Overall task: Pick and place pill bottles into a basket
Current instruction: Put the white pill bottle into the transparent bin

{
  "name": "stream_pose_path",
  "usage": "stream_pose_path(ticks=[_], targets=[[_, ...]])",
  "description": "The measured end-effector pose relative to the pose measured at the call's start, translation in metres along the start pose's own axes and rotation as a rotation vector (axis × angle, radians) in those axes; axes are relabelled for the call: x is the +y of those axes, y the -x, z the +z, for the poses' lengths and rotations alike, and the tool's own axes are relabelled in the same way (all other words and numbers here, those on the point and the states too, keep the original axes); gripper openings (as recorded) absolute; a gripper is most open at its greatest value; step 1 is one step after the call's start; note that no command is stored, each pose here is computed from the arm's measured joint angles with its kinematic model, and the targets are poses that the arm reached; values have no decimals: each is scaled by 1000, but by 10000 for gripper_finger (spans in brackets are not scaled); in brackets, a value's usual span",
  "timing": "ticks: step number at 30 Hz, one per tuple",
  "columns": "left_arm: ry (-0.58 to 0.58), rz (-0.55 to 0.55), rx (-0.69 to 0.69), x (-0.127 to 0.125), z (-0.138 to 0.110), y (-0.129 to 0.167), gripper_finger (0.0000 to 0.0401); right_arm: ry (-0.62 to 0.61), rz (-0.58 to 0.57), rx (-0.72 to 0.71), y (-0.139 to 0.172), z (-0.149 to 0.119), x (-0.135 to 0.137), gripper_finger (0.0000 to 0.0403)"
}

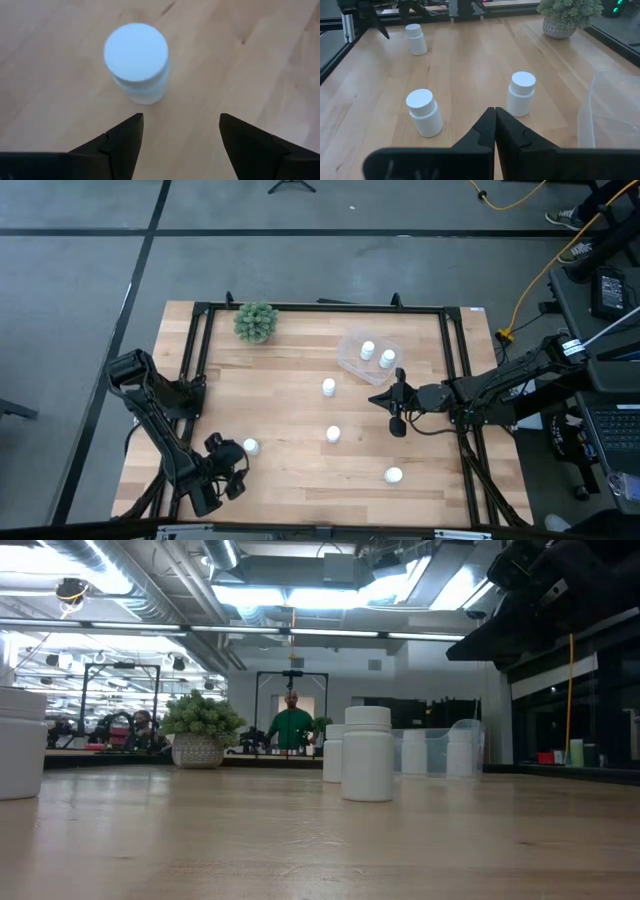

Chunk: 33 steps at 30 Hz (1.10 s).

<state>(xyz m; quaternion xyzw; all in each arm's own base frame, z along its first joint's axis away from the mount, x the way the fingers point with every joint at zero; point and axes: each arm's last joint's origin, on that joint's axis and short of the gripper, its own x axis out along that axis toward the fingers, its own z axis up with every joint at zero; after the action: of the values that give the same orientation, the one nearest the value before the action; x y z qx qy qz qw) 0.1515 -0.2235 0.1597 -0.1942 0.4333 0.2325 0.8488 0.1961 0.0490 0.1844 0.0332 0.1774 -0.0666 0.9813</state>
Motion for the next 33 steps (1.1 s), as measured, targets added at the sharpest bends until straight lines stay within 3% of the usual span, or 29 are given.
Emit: stream_pose_path(ticks=[16, 25, 33], targets=[[-29, 149, -145, 0, -27, -45, 255, 42, -7, 36, 0, -4, -1, 10], [-41, 151, -268, 0, -30, -54, 255, 41, -7, 36, 0, -4, -1, 10], [-41, 148, -295, 0, -28, -54, 255, 41, -7, 36, 0, -4, -1, 10]])
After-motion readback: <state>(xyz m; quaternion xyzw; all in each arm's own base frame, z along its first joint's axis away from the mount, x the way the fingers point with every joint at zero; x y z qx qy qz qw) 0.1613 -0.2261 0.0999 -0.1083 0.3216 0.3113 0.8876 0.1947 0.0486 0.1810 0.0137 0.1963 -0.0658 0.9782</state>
